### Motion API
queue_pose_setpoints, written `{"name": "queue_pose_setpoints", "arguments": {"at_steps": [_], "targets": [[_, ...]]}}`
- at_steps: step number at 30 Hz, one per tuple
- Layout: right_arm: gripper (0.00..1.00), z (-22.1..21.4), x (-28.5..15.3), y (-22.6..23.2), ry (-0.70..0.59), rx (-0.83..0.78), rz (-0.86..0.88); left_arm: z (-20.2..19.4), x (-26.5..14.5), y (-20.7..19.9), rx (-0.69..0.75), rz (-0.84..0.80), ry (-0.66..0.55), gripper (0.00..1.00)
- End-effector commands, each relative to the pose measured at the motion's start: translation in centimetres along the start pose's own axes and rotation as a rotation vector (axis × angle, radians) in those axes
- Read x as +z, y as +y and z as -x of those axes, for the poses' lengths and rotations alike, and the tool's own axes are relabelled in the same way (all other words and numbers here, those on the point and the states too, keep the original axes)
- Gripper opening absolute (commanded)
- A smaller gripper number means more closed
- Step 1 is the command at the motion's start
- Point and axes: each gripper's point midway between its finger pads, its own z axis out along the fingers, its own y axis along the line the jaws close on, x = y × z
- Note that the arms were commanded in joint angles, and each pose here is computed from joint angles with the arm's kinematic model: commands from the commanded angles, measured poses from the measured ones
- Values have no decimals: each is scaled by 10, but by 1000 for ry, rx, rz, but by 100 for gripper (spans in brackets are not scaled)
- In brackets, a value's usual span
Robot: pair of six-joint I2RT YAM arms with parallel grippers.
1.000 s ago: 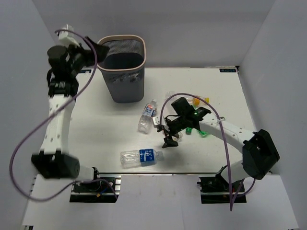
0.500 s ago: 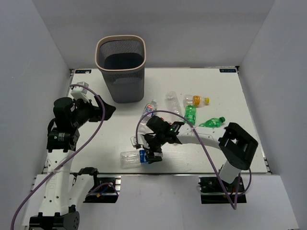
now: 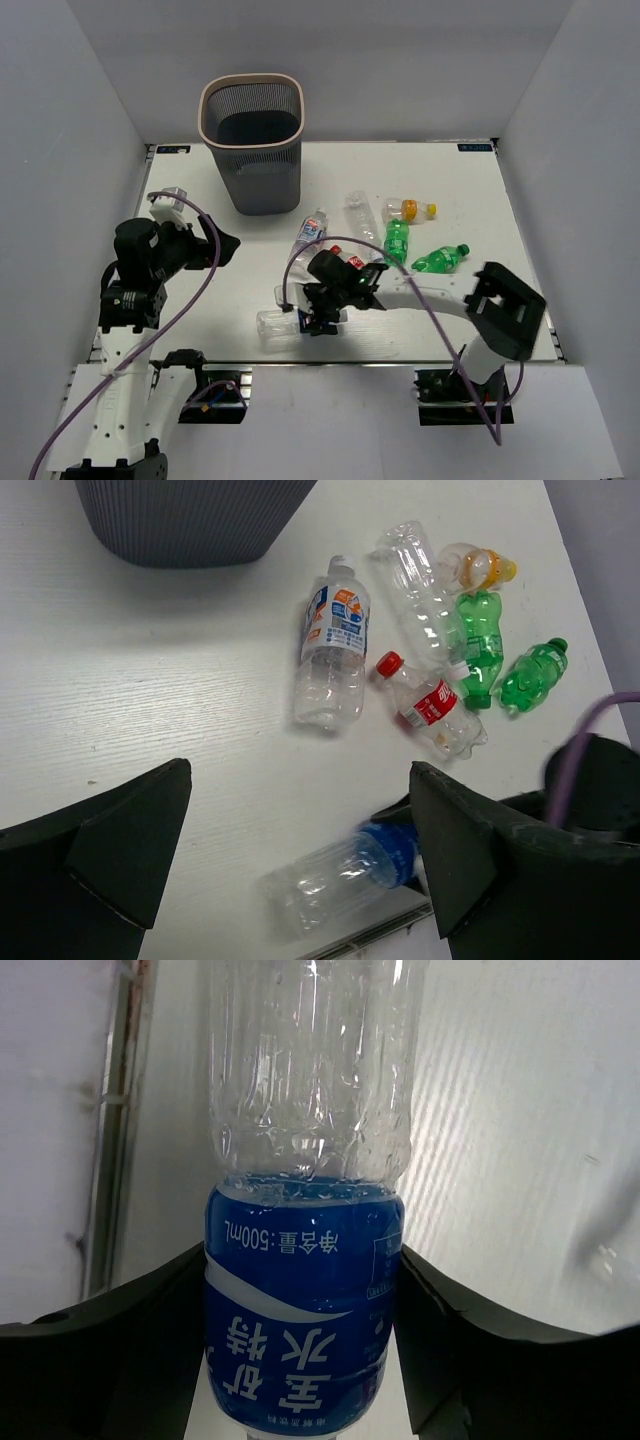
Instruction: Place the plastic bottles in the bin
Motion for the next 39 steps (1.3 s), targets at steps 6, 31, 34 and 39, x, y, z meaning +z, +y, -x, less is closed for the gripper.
{"name": "queue_pose_setpoints", "arguments": {"at_steps": [6,31,34,39], "targets": [[19,53,-146,-16,-173,-76,-313,10,12,5,39,-9,-41,99],[11,283,-320,-307,-869,-15,-766,-29,85,-7,11,-182,41,99],[16,266,-298,-326,-899,34,-728,-43,104,-11,44,-187,87,99],[20,253,-295,-348,-976,82,-701,-39,127,-19,145,-154,115,99]]}}
